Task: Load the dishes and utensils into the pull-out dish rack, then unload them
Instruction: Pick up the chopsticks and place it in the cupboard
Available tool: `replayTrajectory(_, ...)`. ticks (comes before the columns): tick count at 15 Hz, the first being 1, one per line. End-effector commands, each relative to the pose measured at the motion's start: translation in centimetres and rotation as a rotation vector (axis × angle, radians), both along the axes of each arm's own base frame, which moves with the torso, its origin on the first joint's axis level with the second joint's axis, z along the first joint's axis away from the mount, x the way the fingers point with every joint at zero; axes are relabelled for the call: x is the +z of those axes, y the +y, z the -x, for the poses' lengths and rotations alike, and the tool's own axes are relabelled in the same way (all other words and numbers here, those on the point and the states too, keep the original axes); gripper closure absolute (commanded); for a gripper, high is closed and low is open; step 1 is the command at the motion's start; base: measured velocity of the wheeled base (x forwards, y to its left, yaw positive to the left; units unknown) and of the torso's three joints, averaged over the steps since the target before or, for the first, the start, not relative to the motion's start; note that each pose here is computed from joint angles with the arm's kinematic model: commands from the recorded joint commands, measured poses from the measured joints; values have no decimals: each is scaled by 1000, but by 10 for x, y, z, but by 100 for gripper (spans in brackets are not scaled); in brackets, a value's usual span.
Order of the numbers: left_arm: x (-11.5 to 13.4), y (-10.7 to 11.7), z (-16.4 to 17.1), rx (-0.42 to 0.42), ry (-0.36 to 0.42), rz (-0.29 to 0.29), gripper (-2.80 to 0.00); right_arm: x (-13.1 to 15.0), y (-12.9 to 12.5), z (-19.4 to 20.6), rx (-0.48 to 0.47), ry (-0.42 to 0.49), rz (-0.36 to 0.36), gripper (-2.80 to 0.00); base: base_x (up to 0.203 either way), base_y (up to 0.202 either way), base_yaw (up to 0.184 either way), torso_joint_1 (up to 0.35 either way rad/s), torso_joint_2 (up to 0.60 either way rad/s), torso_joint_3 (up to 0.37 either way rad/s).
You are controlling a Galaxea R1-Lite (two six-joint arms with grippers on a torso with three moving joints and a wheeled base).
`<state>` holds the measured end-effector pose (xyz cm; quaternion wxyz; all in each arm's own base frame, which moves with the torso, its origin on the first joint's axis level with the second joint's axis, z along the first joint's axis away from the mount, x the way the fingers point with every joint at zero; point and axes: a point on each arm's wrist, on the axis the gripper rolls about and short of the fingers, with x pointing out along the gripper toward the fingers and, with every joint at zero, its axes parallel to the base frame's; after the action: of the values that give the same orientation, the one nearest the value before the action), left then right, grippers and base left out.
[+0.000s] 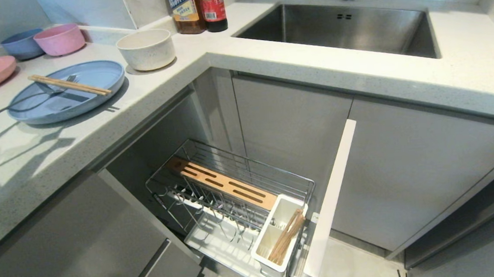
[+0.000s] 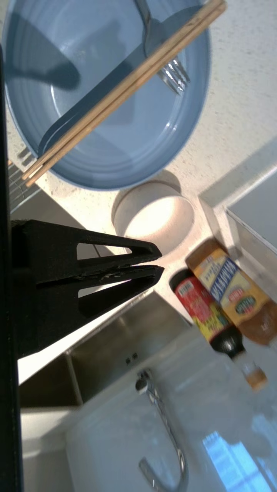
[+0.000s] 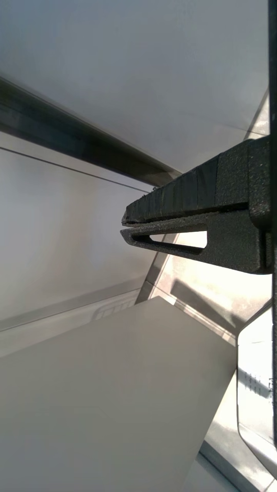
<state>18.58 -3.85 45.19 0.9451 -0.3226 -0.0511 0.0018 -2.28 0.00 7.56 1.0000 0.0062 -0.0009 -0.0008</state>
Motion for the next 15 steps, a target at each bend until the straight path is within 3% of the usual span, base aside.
replayTrajectory(1, -10, -5, -22, 15, 47, -4, 0, 0, 0, 0, 0, 1, 0, 0, 0, 0, 0, 0, 0, 0)
replayTrajectory(5, -28, -9, -55, 148, 125, -20, 0, 0, 0, 0, 0, 1, 0, 0, 0, 0, 0, 0, 0, 0)
replayTrajectory(14, -45, -8, -86, 235, 188, -40, 0, 0, 0, 0, 0, 2, 0, 0, 0, 0, 0, 0, 0, 0)
replayTrajectory(15, -46, -8, -87, 249, 193, -42, -280, 0, 0, 0, 0, 2, 0, 0, 0, 0, 0, 0, 0, 0)
